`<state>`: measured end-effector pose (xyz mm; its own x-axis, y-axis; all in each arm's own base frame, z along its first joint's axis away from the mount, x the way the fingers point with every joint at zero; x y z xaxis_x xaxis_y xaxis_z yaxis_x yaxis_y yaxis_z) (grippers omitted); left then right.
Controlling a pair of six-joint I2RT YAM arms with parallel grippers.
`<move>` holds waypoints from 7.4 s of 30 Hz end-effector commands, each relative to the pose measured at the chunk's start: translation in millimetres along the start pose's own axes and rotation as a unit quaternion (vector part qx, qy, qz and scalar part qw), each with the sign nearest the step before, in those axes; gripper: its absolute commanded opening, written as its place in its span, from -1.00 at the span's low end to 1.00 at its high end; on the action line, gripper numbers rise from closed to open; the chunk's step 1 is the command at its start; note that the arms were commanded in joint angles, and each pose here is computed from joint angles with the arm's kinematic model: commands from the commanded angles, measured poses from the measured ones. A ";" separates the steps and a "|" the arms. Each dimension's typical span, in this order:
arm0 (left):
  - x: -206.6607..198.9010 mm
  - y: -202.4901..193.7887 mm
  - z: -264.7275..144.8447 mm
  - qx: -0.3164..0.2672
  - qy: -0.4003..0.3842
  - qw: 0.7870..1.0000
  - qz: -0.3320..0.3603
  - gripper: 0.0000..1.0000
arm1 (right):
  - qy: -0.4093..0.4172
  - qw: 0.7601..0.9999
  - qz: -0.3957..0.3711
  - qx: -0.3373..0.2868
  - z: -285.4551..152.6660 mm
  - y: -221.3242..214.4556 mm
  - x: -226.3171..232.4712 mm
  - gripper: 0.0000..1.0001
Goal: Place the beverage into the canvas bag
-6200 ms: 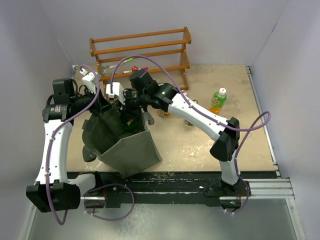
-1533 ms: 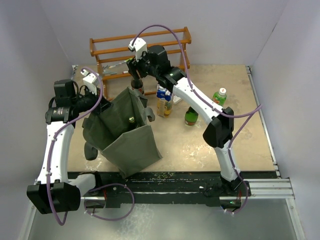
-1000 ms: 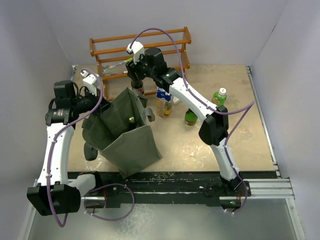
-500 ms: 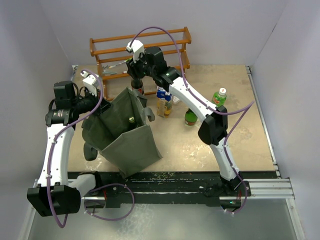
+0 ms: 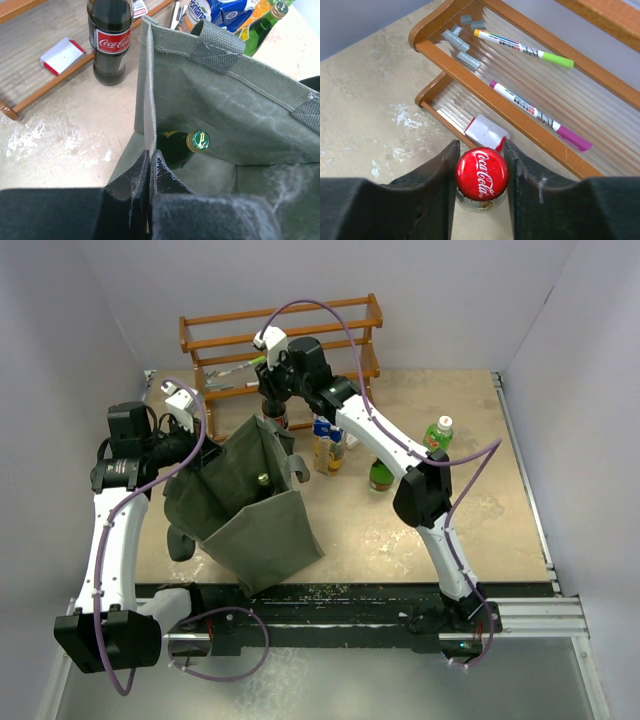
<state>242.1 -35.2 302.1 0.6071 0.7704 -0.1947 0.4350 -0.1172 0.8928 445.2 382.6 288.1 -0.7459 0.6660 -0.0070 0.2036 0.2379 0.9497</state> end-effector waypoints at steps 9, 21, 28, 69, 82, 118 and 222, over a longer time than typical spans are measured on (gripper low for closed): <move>-0.6 -0.8 -1.5 -0.002 0.003 1.000 0.012 -1.00 | 0.019 0.995 -0.011 -0.098 -48.1 79.7 2.9 -1.00; 0.0 -3.1 -0.2 0.000 0.003 1.000 0.010 -1.00 | 0.031 0.978 -0.041 -0.201 -148.1 165.7 16.2 -1.00; 0.7 -3.0 0.8 0.001 0.001 1.000 0.008 -1.00 | 0.029 0.966 -0.071 -0.248 -198.8 197.3 21.2 -1.00; -10.7 17.7 20.5 0.023 -0.091 0.994 0.051 -1.00 | 0.256 0.875 -0.131 -0.389 -364.9 259.6 102.3 -1.00; -14.5 17.3 23.9 0.021 -0.101 0.994 0.044 -1.00 | 0.325 0.863 -0.108 -0.371 -326.4 254.0 145.6 -1.00; -27.4 44.4 10.3 -0.017 -0.121 0.990 0.065 0.19 | 0.475 0.839 -0.114 -0.240 -289.4 192.2 171.4 -1.00; 3.2 30.4 -10.0 0.035 -0.057 0.998 -0.023 -1.00 | 0.500 0.813 -0.168 -0.245 -147.9 134.5 205.6 -1.00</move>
<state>252.7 -25.3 323.7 0.6246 0.7310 -0.2748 0.5437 -0.1545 0.8249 230.4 459.5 397.6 -0.9314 -0.3624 0.0351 0.0183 0.0497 0.9986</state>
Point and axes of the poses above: each gripper's point midway between its finger pads, its own z axis out along the fingers, its own x axis along the line the jaws close on, y = z × x, the point moved 8 cm from there along -z, back along the fingers, and after that the axes turned 4 degrees about z, right-handed, at the moved point
